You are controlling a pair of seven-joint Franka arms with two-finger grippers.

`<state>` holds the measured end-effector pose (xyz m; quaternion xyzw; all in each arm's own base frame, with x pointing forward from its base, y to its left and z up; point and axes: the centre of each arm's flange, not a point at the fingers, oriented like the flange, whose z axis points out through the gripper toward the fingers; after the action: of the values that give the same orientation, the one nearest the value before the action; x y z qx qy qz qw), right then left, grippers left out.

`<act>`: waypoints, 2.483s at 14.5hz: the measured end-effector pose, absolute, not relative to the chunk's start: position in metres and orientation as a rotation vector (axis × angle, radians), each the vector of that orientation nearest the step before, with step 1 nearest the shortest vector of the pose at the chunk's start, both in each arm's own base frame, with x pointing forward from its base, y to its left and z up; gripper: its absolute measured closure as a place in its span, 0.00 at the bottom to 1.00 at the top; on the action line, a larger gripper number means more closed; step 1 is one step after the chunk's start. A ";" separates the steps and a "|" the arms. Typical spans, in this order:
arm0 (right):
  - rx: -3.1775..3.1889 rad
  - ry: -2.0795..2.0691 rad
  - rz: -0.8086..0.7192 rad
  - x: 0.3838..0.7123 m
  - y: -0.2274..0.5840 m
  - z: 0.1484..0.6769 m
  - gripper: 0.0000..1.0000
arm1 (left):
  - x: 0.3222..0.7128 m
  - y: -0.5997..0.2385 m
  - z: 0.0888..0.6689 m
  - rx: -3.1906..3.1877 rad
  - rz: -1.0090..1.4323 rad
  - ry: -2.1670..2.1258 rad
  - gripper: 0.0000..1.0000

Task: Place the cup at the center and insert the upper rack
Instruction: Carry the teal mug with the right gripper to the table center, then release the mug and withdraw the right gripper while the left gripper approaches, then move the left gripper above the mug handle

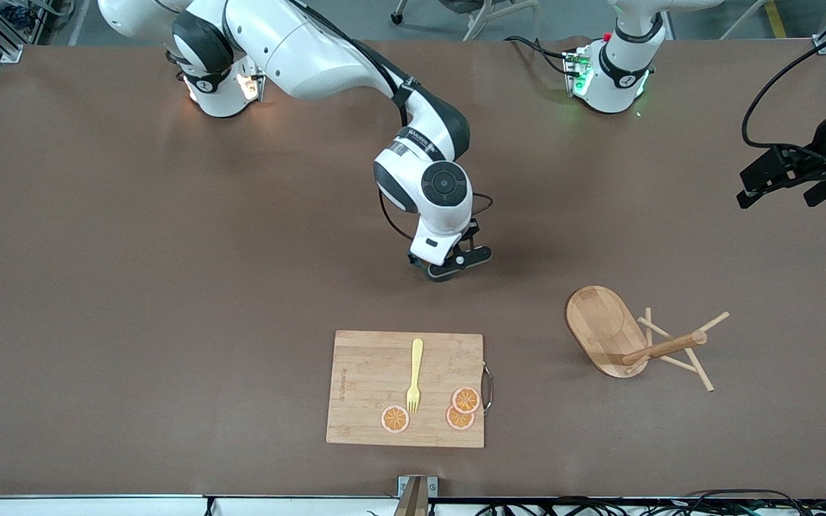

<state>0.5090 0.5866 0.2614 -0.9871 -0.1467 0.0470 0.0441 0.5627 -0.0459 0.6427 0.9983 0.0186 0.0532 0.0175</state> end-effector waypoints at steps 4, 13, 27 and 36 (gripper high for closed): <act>-3.043 -0.444 0.175 0.514 0.579 0.284 0.30 | 0.565 -0.061 0.634 3.102 0.133 0.031 0.00; -3.076 0.040 0.133 0.632 0.349 0.503 0.00 | 0.538 -0.135 0.622 3.103 -0.072 -0.140 0.00; -3.057 0.399 0.090 0.676 -0.058 0.578 0.00 | 0.414 -0.405 0.530 3.177 -0.363 0.007 0.00; -3.058 0.165 -0.123 0.626 -0.087 0.616 0.00 | 0.352 -0.526 0.439 3.162 -0.119 0.312 0.00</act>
<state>0.6264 -0.0872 0.6161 -0.9970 0.0537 -0.0400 0.0385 0.3519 -0.5255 0.4394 0.9943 0.0982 -0.0373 -0.0191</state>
